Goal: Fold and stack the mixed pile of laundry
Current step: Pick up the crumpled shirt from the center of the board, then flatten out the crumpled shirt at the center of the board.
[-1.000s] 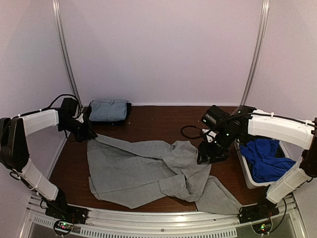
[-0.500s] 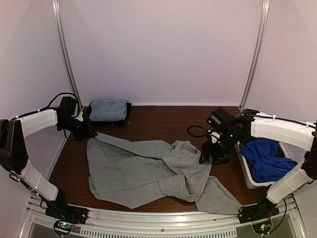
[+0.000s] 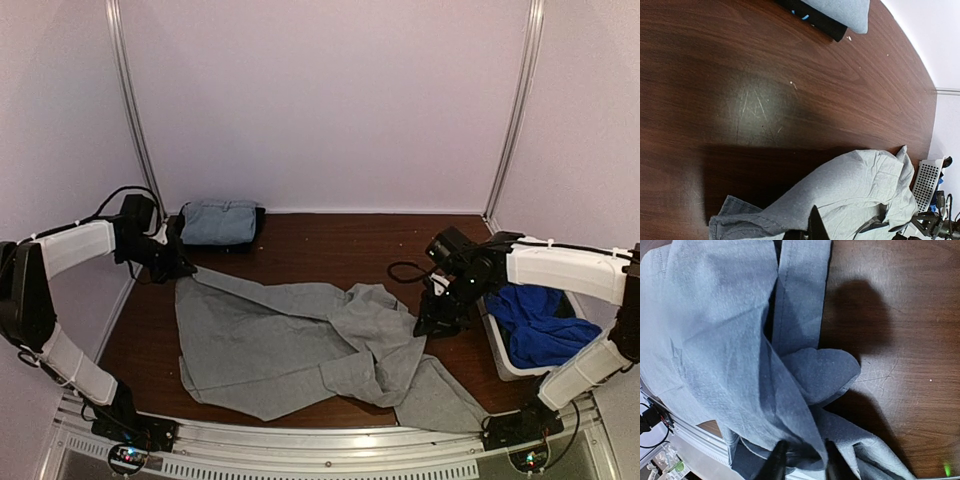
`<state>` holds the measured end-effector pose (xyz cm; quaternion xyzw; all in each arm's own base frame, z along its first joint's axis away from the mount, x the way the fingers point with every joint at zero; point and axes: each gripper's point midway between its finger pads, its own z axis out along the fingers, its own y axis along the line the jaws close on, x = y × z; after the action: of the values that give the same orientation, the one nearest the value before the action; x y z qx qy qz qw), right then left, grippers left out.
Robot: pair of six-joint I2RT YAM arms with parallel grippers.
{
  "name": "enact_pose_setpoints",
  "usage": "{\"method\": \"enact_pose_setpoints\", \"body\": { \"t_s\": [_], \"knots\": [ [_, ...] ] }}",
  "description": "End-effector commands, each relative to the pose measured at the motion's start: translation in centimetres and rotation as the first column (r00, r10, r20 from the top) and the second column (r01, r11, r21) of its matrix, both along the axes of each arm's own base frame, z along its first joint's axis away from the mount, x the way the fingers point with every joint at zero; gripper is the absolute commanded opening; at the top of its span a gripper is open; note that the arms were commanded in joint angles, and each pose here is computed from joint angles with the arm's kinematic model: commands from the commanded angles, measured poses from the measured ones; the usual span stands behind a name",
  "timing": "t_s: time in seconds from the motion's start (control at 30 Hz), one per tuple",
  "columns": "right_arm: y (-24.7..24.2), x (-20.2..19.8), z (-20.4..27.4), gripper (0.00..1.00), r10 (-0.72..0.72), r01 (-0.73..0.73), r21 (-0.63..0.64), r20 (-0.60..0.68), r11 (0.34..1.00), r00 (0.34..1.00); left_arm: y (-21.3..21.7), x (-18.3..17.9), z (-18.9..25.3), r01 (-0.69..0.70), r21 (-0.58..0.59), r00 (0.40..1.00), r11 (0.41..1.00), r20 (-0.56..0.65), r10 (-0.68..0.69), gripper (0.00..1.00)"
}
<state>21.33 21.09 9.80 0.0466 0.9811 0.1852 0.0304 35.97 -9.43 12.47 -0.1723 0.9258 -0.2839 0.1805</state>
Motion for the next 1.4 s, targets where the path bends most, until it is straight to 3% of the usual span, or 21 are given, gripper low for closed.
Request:
{"method": "enact_pose_setpoints", "body": {
  "t_s": [0.0,0.03,0.13,0.27,0.43,0.57,0.77,1.03,1.17,1.27,1.37],
  "knots": [
    [0.9,0.7,1.6,0.10,-0.013,0.009,0.112,0.034,0.994,0.999,0.0,0.8,2.3,0.016,-0.009,0.996,1.000,0.082,-0.015,0.00],
    [1.0,1.3,2.9,0.00,-0.018,0.009,0.134,0.069,0.991,0.997,-0.1,0.9,2.7,0.022,-0.015,0.996,1.000,0.092,-0.020,0.00],
    [0.9,3.9,8.9,0.00,-0.057,0.010,0.198,0.234,0.980,0.971,-0.8,1.5,4.9,0.057,-0.041,0.988,0.998,0.148,-0.051,0.00],
    [-1.0,6.6,17.9,0.00,-0.145,0.029,0.252,0.456,0.967,0.878,-1.5,2.9,10.2,0.110,-0.051,0.956,0.993,0.278,-0.092,0.00],
    [-3.8,7.6,28.8,0.00,-0.256,0.038,0.321,0.675,0.946,0.692,-2.4,4.2,18.2,0.166,-0.080,0.893,0.983,0.435,-0.115,0.00],
    [-5.0,6.0,36.8,0.00,-0.328,-0.029,0.402,0.785,0.915,0.525,-3.8,3.9,24.4,0.226,-0.107,0.829,0.968,0.543,-0.133,0.00],
    [-6.8,0.8,44.8,0.00,-0.403,-0.179,0.483,0.845,0.857,0.351,-7.2,-1.1,32.3,0.340,-0.121,0.698,0.933,0.697,-0.164,0.00],
    [-9.3,-6.7,52.2,0.00,-0.469,-0.355,0.506,0.863,0.786,0.190,-8.3,-10.3,39.0,0.435,-0.099,0.541,0.895,0.824,-0.171,0.00],
    [-10.4,-8.5,55.3,0.00,-0.519,-0.400,0.517,0.847,0.756,0.114,-8.4,-13.5,42.5,0.476,-0.092,0.460,0.875,0.874,-0.159,0.00],
    [-10.6,-7.0,56.5,0.00,-0.527,-0.366,0.513,0.847,0.776,0.070,-8.3,-12.8,43.2,0.457,-0.120,0.478,0.881,0.868,-0.130,0.00],
    [-11.2,-3.2,56.5,0.00,-0.483,-0.218,0.474,0.875,0.853,0.014,-8.6,-8.7,41.2,0.395,-0.145,0.555,0.907,0.824,-0.110,0.00]
  ]
}}
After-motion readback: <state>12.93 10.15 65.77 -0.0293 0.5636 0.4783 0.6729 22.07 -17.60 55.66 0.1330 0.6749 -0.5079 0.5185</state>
